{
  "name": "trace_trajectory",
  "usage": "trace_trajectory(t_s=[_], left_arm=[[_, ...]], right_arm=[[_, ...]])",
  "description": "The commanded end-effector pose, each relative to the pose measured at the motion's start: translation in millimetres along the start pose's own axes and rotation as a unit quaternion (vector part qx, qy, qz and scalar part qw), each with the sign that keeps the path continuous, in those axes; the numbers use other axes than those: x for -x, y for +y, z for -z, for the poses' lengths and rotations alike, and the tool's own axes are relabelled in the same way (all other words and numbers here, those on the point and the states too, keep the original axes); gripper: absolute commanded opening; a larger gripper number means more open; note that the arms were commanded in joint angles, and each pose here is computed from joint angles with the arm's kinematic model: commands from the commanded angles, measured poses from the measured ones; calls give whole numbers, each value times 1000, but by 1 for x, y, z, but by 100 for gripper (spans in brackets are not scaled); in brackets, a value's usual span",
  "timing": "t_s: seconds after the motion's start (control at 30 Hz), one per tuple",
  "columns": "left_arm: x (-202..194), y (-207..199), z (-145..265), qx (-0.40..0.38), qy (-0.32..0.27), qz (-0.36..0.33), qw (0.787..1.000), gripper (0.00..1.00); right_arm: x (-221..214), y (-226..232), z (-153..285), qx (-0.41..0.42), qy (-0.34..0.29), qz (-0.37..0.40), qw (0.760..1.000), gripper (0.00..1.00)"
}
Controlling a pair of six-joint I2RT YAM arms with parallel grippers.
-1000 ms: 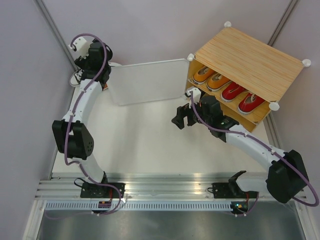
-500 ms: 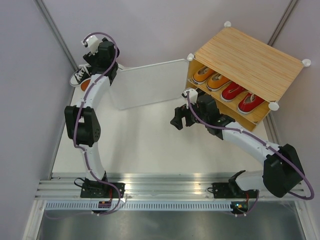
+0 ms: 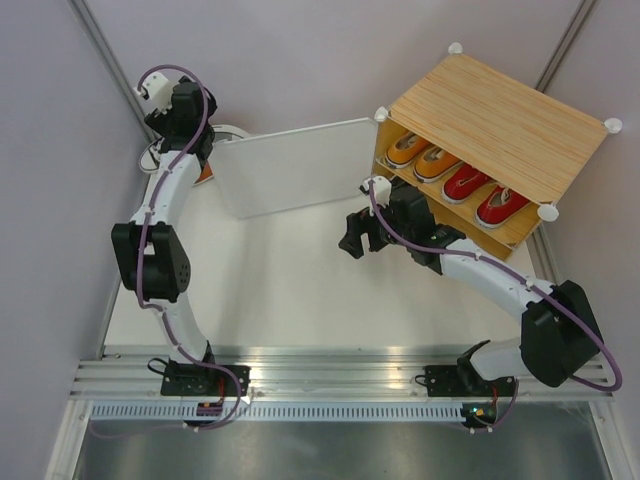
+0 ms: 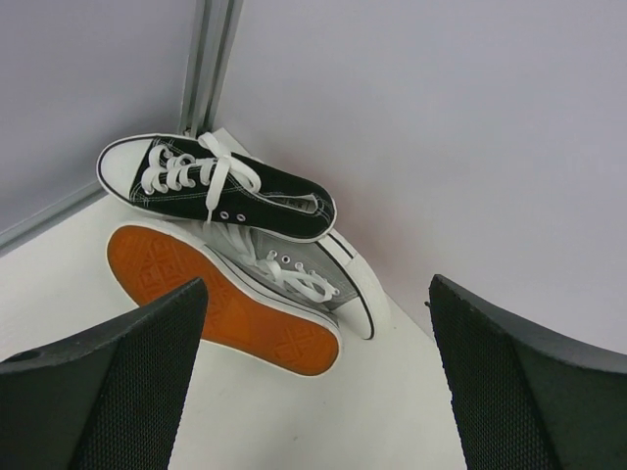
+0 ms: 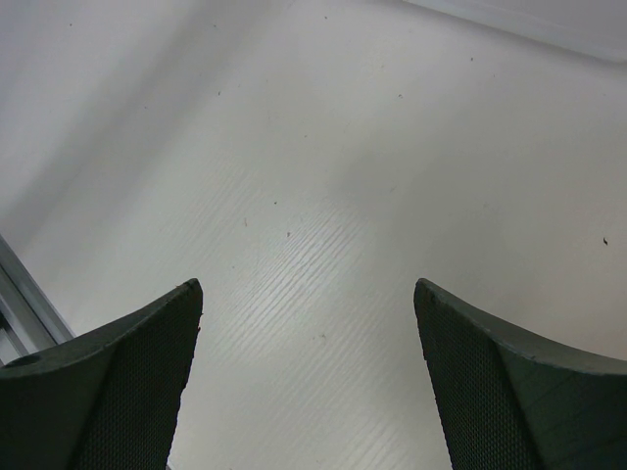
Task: Place and organize the shoes in the shoe cabinet
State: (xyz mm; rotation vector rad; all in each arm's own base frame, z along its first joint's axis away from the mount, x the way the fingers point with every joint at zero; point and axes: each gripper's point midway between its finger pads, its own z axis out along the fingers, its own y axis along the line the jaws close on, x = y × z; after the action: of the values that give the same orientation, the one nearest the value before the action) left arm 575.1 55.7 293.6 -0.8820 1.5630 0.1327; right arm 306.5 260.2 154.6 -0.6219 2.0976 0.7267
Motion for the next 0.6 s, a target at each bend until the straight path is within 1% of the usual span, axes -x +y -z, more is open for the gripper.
trace_trajectory(t_s=[0.0, 0.07, 0.13, 0.27, 0.4, 0.5, 0.53, 0.57], left_arm=[[53, -15, 35, -38, -38, 53, 997, 96], [54, -5, 29, -17, -53, 47, 997, 96], [50, 2, 21, -6, -52, 42, 998, 96], [25, 17, -1, 27, -51, 40, 998, 95], [13, 29, -14, 35, -89, 53, 994, 93], [5, 47, -21, 55, -80, 82, 992, 92], [8, 63, -28, 71, -81, 89, 990, 92], [7, 66, -30, 75, -78, 115, 987, 92]], right_arm=[[22, 7, -1, 15, -25, 19, 999, 92], [23, 8, 0, 16, -27, 20, 999, 92], [22, 7, -1, 16, -26, 20, 999, 92], [16, 8, -2, 18, -22, 12, 1000, 92], [12, 8, -2, 21, -20, 7, 1000, 92], [10, 8, -3, 21, -18, 6, 1000, 92], [8, 8, -3, 21, -16, 5, 1000, 92], [7, 8, -3, 21, -16, 5, 1000, 92]])
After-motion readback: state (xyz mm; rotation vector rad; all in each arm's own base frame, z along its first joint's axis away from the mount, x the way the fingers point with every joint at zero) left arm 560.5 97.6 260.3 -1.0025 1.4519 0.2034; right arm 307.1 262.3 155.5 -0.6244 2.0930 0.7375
